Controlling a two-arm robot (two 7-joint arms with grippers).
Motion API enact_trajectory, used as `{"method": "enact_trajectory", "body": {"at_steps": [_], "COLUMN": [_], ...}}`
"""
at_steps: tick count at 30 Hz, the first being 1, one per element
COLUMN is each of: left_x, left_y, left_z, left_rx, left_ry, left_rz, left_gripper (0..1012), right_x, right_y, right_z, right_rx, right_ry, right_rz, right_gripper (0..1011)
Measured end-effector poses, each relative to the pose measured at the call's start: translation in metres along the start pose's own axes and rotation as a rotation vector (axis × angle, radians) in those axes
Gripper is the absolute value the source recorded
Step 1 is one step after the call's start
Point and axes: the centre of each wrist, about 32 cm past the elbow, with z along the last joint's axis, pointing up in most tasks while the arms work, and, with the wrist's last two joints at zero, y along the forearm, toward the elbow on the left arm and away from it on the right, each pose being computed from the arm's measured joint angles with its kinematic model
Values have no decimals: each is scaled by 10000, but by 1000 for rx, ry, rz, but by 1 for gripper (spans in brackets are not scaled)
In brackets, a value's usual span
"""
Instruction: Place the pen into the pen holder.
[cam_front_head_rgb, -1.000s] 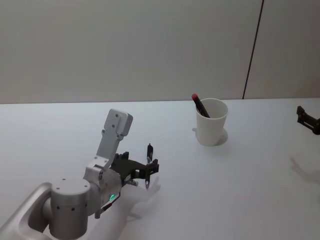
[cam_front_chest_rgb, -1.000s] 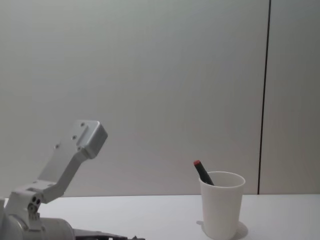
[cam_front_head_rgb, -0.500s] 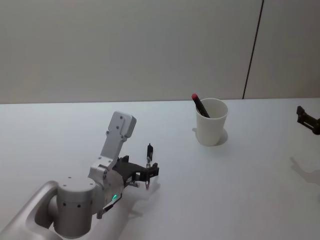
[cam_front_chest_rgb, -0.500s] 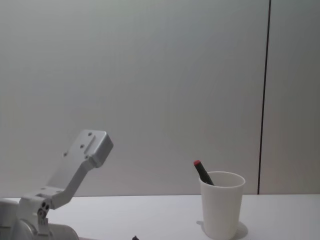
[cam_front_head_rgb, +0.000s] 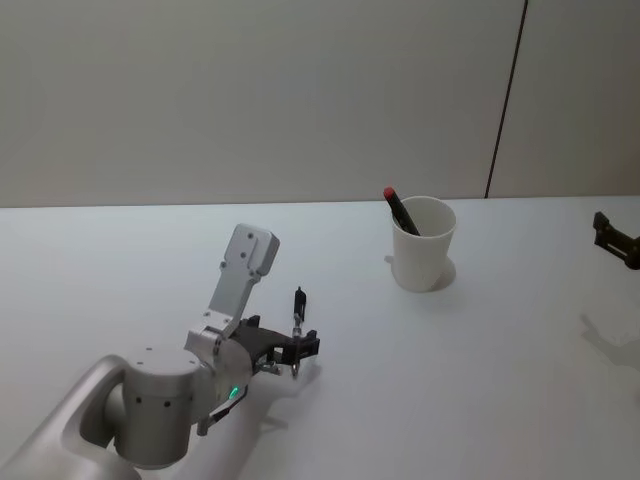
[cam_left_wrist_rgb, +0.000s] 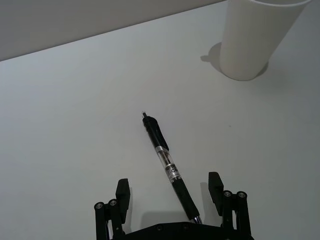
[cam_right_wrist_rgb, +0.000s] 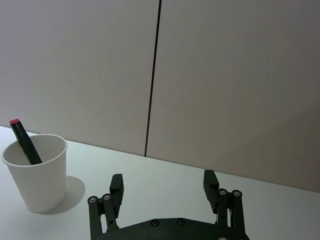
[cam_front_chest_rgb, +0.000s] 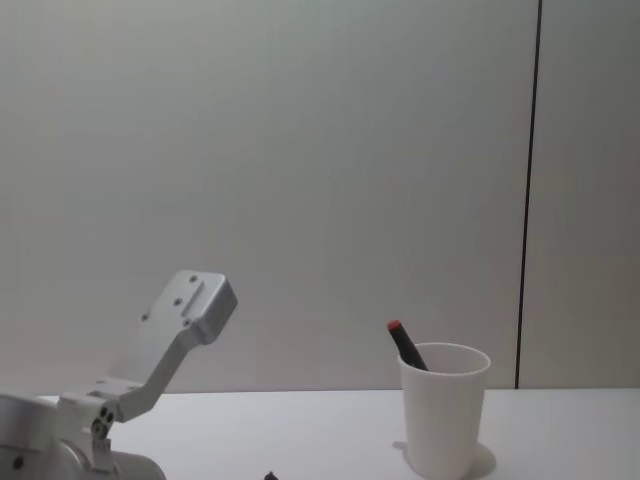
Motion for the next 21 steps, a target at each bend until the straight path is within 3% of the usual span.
{"method": "enact_trajectory", "body": {"at_steps": [21], "left_x": [-25], "left_y": [-113], "left_z": [40], "left_rx": [35], "left_ry": [-9], "left_rz": [-16], "left_gripper": [1003], "right_x": [0], "right_y": [0], "right_z": [0], "right_rx": [0], "right_ry": [0], "right_rz": [0], "right_gripper": [1002]}}
